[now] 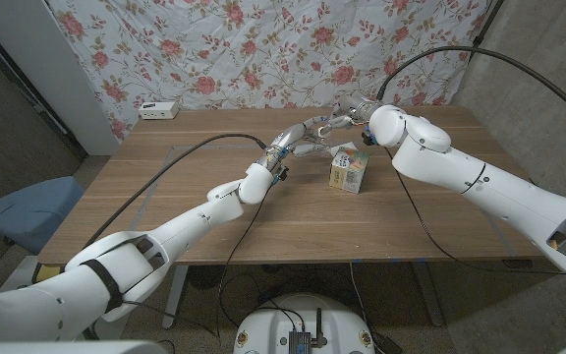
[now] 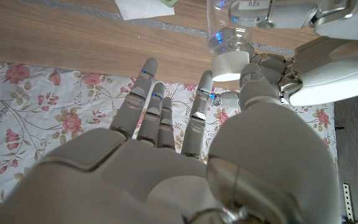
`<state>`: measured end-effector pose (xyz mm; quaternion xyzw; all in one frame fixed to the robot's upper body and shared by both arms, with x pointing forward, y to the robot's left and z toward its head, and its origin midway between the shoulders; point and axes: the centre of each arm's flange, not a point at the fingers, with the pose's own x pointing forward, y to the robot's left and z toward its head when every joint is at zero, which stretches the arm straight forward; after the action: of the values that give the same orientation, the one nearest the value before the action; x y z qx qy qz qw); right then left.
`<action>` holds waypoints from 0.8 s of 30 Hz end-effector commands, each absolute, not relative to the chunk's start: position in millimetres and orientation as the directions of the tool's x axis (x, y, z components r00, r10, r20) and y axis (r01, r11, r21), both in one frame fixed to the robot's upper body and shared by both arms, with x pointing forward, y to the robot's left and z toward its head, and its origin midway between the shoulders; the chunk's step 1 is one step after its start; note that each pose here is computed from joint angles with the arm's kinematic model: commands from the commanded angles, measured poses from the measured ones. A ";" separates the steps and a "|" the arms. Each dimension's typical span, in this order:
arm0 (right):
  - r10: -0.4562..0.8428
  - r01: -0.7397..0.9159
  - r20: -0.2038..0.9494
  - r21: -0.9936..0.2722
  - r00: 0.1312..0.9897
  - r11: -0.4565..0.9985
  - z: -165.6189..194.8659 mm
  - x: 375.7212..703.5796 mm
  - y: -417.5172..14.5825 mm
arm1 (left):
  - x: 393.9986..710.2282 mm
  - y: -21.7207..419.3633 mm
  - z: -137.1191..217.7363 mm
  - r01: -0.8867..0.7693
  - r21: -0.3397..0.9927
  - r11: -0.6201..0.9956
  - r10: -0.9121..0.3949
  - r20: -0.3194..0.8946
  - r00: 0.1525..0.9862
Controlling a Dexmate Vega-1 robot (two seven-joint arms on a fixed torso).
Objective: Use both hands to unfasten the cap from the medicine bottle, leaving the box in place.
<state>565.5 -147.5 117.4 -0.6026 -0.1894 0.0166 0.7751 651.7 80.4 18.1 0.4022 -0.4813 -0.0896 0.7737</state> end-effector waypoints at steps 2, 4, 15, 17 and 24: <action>0.247 0.201 0.273 -0.939 0.930 0.280 116.6 565.9 -150.0 | 652.6 79.4 18.6 -0.246 0.709 0.661 -0.526 0.672 0.521; 0.246 0.201 0.274 -0.938 0.930 0.282 116.5 566.0 -150.3 | 652.7 79.1 18.6 -0.246 0.709 0.660 -0.528 0.672 0.520; 0.246 0.175 0.248 -0.943 0.937 0.281 115.1 568.4 -150.6 | 652.9 79.2 19.5 -0.250 0.708 0.661 -0.526 0.674 0.518; 0.247 0.168 0.240 -0.945 0.939 0.280 115.0 569.4 -150.7 | 653.0 79.1 19.5 -0.249 0.708 0.661 -0.527 0.674 0.518; 0.246 0.153 0.224 -0.949 0.943 0.276 114.7 571.2 -151.4 | 653.2 78.9 19.7 -0.251 0.707 0.661 -0.526 0.675 0.517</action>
<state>568.1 -150.4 116.2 -0.5993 -0.1779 0.0219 0.7802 653.2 79.5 19.0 0.4020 -0.4818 -0.0897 0.7734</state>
